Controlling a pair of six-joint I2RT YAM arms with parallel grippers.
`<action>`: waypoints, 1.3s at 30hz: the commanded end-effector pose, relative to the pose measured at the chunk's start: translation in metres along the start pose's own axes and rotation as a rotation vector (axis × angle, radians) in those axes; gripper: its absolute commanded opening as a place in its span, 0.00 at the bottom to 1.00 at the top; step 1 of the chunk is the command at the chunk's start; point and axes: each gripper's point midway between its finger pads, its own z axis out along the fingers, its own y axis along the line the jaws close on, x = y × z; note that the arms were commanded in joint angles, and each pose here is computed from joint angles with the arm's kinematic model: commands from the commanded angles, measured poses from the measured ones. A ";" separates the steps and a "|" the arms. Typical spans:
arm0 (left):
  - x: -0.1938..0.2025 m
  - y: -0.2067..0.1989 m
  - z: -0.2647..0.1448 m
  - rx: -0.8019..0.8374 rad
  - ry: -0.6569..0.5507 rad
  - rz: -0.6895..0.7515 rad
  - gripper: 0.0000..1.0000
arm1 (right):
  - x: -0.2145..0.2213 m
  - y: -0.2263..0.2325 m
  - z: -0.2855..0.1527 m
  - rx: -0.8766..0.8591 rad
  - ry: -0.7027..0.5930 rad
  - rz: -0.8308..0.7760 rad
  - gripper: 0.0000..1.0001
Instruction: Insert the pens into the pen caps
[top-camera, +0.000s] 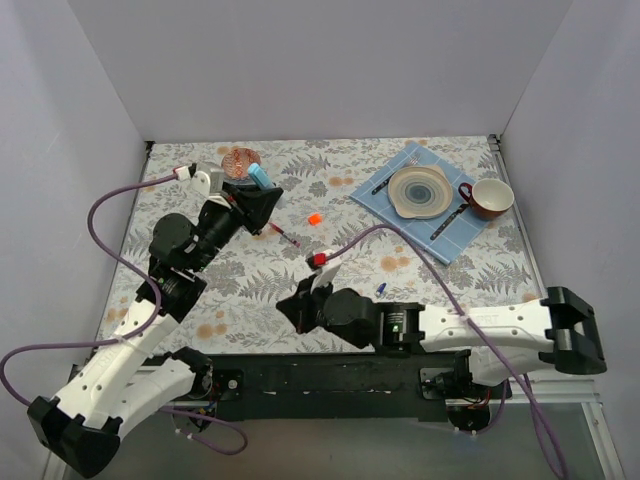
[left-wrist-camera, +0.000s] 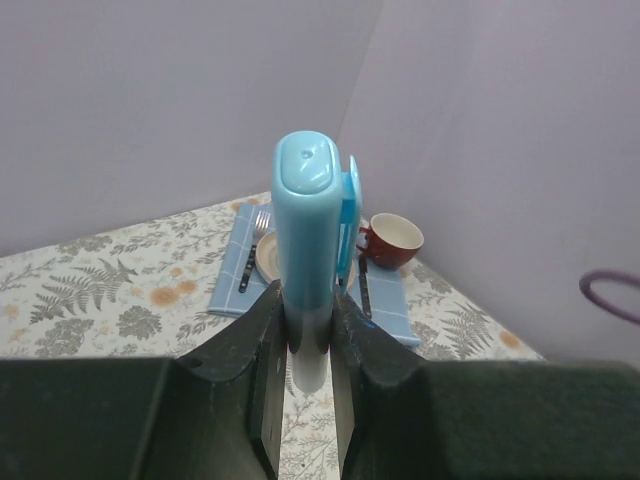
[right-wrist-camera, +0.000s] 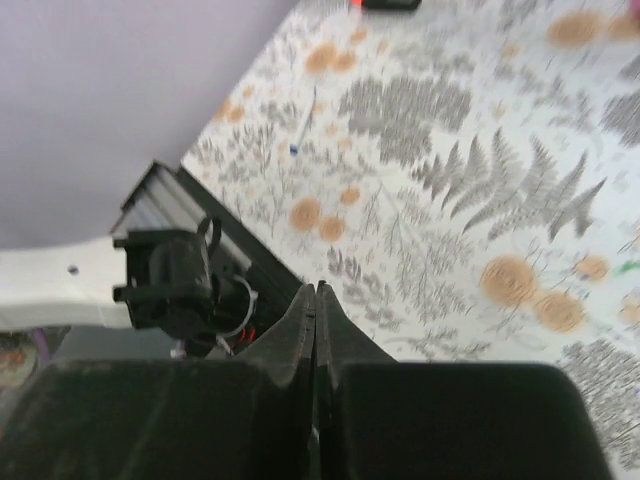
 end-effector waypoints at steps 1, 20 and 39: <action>0.017 -0.027 -0.017 0.160 0.076 0.032 0.00 | -0.081 0.005 -0.032 -0.006 -0.220 -0.035 0.01; 0.098 -0.085 -0.079 0.562 0.436 -0.131 0.00 | -0.162 0.015 -0.097 -0.230 -0.346 -0.207 0.66; 0.109 -0.101 -0.101 0.686 0.495 -0.184 0.00 | -0.140 0.026 -0.044 -0.356 -0.226 -0.149 0.21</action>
